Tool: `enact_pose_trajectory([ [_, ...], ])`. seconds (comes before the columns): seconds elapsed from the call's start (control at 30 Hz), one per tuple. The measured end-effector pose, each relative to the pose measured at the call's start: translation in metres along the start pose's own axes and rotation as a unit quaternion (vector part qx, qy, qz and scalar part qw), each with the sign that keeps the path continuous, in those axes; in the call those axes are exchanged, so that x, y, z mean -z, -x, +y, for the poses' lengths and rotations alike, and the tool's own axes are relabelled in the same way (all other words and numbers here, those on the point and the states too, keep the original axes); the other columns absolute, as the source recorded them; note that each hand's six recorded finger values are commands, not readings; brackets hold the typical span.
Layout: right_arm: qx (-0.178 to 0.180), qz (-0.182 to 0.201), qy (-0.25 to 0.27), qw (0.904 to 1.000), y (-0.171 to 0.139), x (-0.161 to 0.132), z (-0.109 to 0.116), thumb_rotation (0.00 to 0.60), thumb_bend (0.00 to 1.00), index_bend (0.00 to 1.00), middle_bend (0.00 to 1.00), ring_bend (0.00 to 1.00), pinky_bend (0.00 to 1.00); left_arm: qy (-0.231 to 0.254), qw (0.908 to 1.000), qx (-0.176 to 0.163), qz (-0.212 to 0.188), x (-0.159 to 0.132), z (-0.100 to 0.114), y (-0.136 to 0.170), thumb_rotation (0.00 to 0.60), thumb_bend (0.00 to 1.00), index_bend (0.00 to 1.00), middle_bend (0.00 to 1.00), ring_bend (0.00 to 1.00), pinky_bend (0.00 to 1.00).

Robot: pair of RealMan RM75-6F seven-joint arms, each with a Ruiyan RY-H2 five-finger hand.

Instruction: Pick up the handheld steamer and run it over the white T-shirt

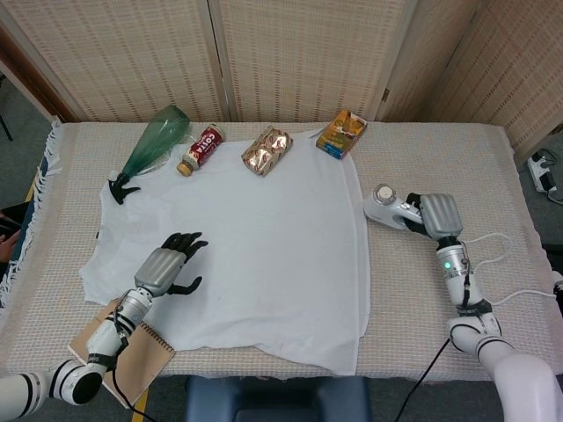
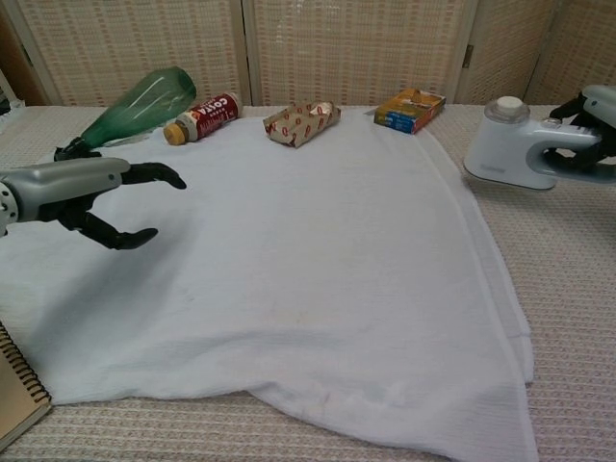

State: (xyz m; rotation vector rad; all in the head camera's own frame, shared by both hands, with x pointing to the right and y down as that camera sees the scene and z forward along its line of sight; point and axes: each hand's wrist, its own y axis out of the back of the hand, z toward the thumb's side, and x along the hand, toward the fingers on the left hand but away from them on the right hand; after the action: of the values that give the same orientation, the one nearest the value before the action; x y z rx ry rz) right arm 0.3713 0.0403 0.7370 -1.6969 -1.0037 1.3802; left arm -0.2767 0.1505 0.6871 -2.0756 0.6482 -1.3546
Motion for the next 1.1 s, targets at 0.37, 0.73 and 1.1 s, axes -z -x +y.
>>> enact_pose_trajectory([
  [0.37, -0.067, -0.022, 0.004, 0.9975, -0.045, 0.032, -0.012, 0.6, 0.15, 0.17, 0.43, 0.37, 0.51, 0.028, 0.9979, -0.053, 0.026, 0.028, 0.018, 0.019, 0.409, 0.38, 0.17, 0.06, 0.0, 0.0],
  [0.73, -0.089, -0.011, 0.019, 0.9958, -0.069, 0.027, 0.011, 0.593, 0.0, 0.0, 0.0, 0.0, 0.17, 0.042, 0.9926, -0.088, 0.073, 0.059, 0.033, 0.033, 0.418, 0.29, 0.12, 0.04, 0.0, 0.0],
  [1.1, -0.007, 0.028, 0.009, 0.9995, -0.121, 0.012, 0.082, 0.6, 0.13, 0.21, 0.32, 0.25, 0.37, 0.02, 0.9771, -0.146, 0.153, 0.104, 0.056, 0.063, 0.6, 0.37, 0.13, 0.08, 0.05, 0.0],
])
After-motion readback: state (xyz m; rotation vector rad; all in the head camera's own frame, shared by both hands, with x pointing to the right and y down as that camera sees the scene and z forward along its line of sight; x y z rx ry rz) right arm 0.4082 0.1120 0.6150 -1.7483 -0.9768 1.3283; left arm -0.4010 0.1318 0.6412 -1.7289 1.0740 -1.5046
